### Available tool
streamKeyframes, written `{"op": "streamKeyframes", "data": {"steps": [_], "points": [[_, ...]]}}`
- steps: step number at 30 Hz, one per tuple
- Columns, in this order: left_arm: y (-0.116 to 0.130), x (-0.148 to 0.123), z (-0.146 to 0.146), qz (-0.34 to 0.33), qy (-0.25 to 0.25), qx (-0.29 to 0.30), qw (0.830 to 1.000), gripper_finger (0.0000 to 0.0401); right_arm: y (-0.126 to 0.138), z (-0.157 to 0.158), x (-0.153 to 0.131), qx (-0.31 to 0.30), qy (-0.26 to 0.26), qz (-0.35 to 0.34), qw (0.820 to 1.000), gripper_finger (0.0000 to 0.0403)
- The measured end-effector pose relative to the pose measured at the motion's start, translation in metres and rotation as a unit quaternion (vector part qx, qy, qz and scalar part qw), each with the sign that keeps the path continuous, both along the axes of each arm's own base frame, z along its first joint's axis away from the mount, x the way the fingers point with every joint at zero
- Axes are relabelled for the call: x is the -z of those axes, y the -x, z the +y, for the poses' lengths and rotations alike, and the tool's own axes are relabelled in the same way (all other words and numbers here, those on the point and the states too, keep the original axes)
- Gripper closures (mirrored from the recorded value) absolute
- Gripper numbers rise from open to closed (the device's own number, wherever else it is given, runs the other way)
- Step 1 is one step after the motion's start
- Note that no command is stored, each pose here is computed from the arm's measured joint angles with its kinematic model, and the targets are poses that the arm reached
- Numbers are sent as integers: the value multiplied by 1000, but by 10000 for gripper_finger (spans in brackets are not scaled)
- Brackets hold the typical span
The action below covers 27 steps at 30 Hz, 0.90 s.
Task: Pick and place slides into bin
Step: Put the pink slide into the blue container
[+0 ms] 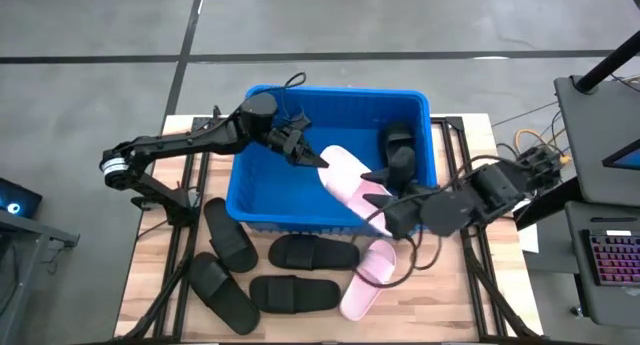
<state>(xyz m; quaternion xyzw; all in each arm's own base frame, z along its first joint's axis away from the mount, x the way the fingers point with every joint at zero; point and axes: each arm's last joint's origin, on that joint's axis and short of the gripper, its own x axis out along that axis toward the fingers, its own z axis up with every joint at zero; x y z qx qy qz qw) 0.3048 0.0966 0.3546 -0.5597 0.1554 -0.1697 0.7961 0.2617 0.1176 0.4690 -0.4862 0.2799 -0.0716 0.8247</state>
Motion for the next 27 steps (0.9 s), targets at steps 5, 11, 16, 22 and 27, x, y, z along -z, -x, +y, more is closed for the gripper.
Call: {"op": "streamKeyframes", "data": {"steps": [5,11,16,22,27], "points": [[0,-2,0,-1,5,-1,1000,385,-10,5,6,27,10,72,997,175],[1,-2,1,-1,9,10,1000,385,-23,9,14,50,49,107,992,180],[1,-2,0,-3,6,11,1000,385,-30,3,17,110,101,89,985,179],[1,-4,1,-5,5,10,1000,385,-32,-2,18,66,66,122,988,179],[1,-3,1,-6,3,10,1000,385,-37,-5,18,68,56,113,990,179]]}}
